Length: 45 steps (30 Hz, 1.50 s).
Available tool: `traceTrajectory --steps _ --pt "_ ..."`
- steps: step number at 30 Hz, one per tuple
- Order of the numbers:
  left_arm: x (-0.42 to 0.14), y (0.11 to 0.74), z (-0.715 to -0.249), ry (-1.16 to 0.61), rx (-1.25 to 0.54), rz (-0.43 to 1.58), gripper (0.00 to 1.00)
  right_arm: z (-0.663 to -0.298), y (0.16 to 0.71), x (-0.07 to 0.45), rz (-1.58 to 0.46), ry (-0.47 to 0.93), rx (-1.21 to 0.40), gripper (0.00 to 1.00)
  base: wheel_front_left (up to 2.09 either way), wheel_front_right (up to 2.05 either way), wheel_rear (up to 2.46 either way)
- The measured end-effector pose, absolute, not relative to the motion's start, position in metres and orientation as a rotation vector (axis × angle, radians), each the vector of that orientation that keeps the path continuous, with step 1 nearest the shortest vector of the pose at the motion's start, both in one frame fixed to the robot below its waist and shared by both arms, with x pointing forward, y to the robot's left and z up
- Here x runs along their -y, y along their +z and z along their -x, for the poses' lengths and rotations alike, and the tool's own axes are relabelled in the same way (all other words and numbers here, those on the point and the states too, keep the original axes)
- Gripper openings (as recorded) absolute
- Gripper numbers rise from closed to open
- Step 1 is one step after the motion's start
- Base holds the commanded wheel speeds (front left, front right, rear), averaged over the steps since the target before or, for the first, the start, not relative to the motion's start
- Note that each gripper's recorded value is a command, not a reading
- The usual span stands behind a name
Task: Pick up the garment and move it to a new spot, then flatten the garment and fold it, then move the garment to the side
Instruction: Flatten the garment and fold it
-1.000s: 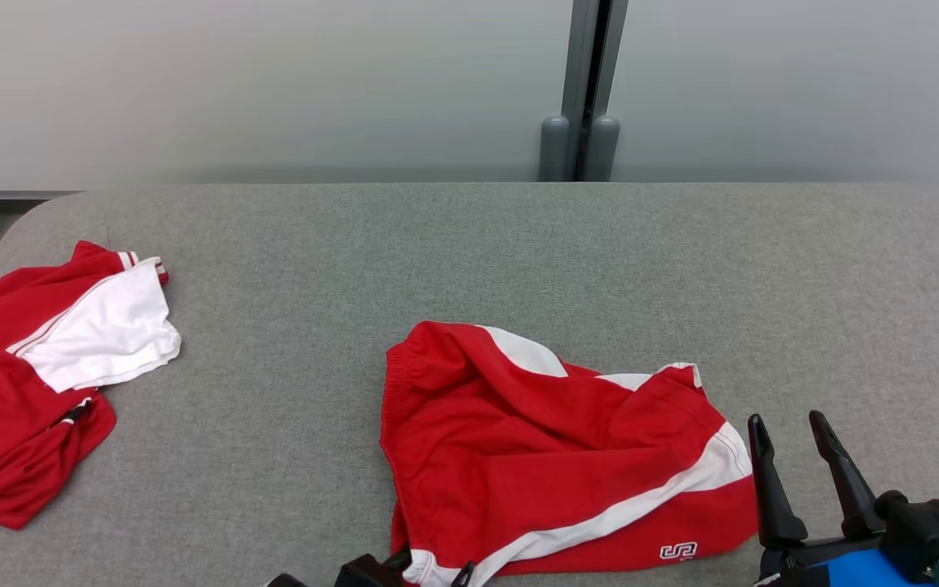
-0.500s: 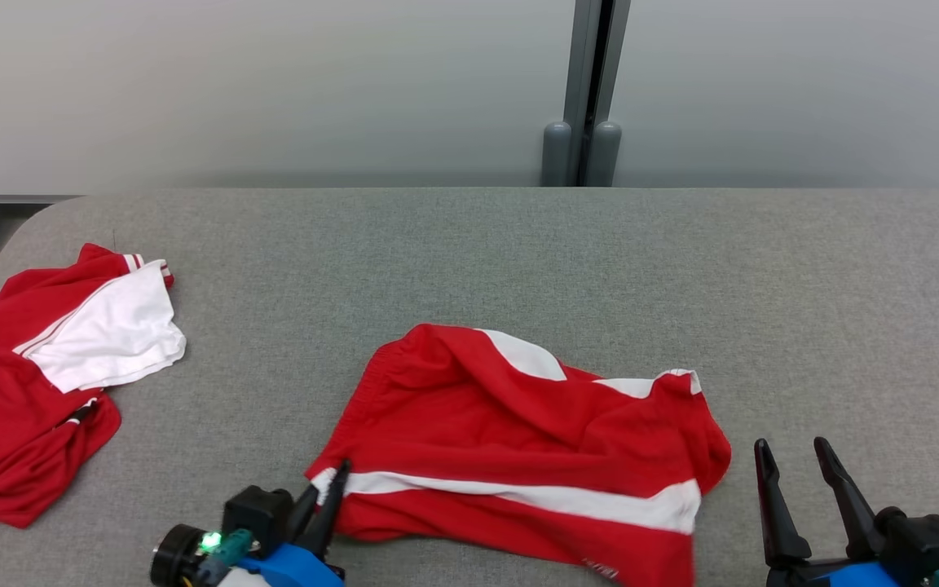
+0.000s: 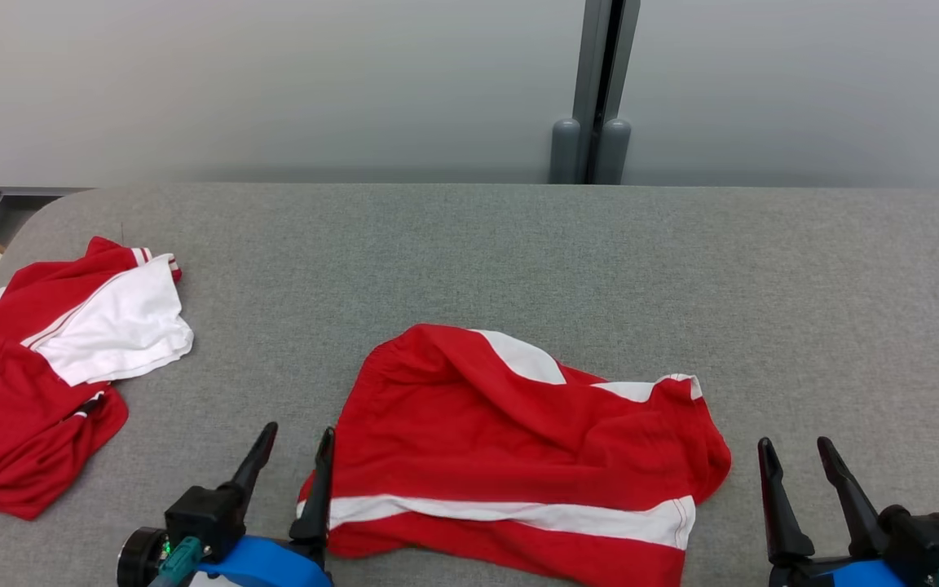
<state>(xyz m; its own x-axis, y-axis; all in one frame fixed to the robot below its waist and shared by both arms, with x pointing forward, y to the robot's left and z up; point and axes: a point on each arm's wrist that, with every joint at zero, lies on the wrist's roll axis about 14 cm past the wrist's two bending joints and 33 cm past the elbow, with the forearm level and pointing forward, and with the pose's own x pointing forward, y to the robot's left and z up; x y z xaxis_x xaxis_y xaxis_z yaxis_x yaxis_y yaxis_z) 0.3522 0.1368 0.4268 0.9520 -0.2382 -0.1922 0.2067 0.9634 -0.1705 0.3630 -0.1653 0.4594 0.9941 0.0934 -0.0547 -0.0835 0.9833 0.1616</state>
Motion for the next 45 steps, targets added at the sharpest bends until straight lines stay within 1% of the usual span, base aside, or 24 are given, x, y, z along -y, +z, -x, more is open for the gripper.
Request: traceTrajectory --steps 9,14,22,35,40,45 --pt "-0.174 0.49 -0.362 -0.085 0.016 0.107 1.0 -0.369 0.47 0.16 -0.157 0.107 -0.03 1.0 0.0 0.0 0.0" --pt "-0.189 0.504 -0.362 -0.028 0.068 0.081 1.0 -0.37 0.481 0.157 -0.154 0.119 0.004 1.0 0.0 0.0 0.0" --pt "-0.195 0.499 -0.364 -0.027 0.053 0.039 1.0 -0.368 0.498 0.156 -0.144 0.128 0.057 1.0 0.0 0.0 0.0" --pt "-0.191 0.491 -0.365 -0.05 0.028 0.026 1.0 -0.36 0.497 0.154 -0.134 0.135 0.054 1.0 0.0 0.0 0.0" --pt "-0.181 0.479 -0.362 -0.076 -0.009 0.061 1.0 -0.357 0.482 0.149 -0.138 0.145 0.004 1.0 0.0 0.0 0.0" --pt "-0.163 0.455 -0.353 -0.124 -0.087 0.1 1.0 -0.35 0.453 0.142 -0.147 0.16 -0.09 1.0 0.0 0.0 0.0"
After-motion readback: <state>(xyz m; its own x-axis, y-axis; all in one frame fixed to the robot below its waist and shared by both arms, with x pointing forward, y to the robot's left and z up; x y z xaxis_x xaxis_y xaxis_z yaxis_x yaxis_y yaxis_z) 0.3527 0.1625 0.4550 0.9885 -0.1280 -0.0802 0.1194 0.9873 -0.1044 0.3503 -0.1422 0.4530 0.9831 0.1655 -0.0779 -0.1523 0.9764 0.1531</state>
